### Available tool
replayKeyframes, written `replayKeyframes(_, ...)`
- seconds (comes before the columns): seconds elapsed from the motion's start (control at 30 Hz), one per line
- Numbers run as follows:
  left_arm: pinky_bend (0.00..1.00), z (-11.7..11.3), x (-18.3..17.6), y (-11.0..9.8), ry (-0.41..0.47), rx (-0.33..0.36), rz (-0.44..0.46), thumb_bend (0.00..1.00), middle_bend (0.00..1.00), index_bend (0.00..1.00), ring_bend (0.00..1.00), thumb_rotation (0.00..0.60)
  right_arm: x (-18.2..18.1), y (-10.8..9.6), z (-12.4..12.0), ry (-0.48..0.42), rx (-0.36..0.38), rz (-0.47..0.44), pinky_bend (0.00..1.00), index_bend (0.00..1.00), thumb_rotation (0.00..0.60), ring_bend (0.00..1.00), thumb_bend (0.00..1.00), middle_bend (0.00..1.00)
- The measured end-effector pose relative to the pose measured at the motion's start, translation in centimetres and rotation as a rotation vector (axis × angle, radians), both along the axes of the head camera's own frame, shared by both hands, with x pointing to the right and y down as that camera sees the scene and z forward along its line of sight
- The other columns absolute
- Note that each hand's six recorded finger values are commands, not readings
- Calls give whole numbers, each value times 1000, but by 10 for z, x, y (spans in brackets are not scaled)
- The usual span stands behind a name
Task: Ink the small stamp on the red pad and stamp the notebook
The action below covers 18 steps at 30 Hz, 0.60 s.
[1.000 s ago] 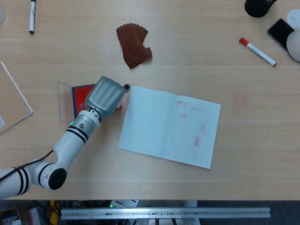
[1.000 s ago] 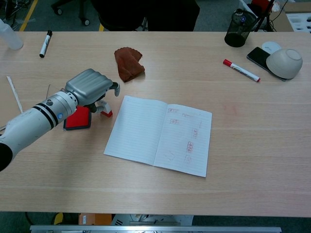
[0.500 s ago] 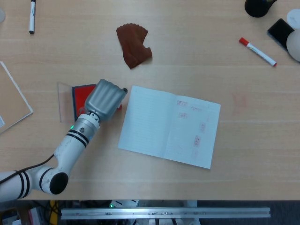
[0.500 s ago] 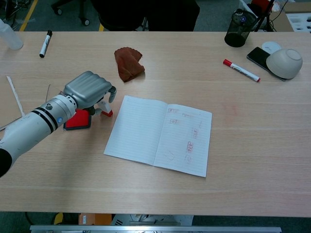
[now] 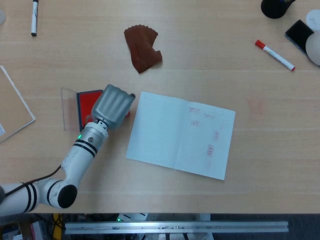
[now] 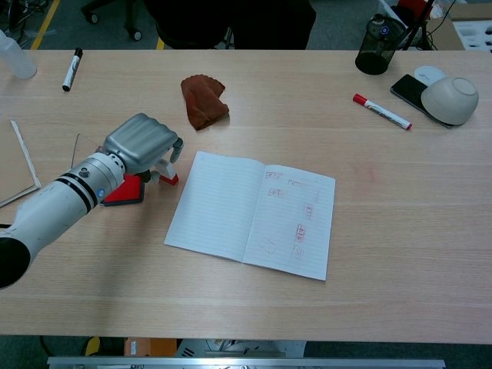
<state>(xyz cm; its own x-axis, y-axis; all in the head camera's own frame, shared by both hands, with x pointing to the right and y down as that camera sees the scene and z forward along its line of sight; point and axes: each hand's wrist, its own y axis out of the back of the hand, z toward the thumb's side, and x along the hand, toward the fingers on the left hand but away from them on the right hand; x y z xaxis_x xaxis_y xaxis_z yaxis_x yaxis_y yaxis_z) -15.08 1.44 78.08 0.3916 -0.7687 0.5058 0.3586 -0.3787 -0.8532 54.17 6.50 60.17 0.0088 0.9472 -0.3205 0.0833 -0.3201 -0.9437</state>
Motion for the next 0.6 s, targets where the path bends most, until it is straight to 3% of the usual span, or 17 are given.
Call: replayKeyframes(0.6, 1000, 0, 4, 6, -30, 12, 28, 262, 928, 475, 974, 600, 5, 5, -3, 2, 2, 13, 222, 149, 600, 179, 304, 275)
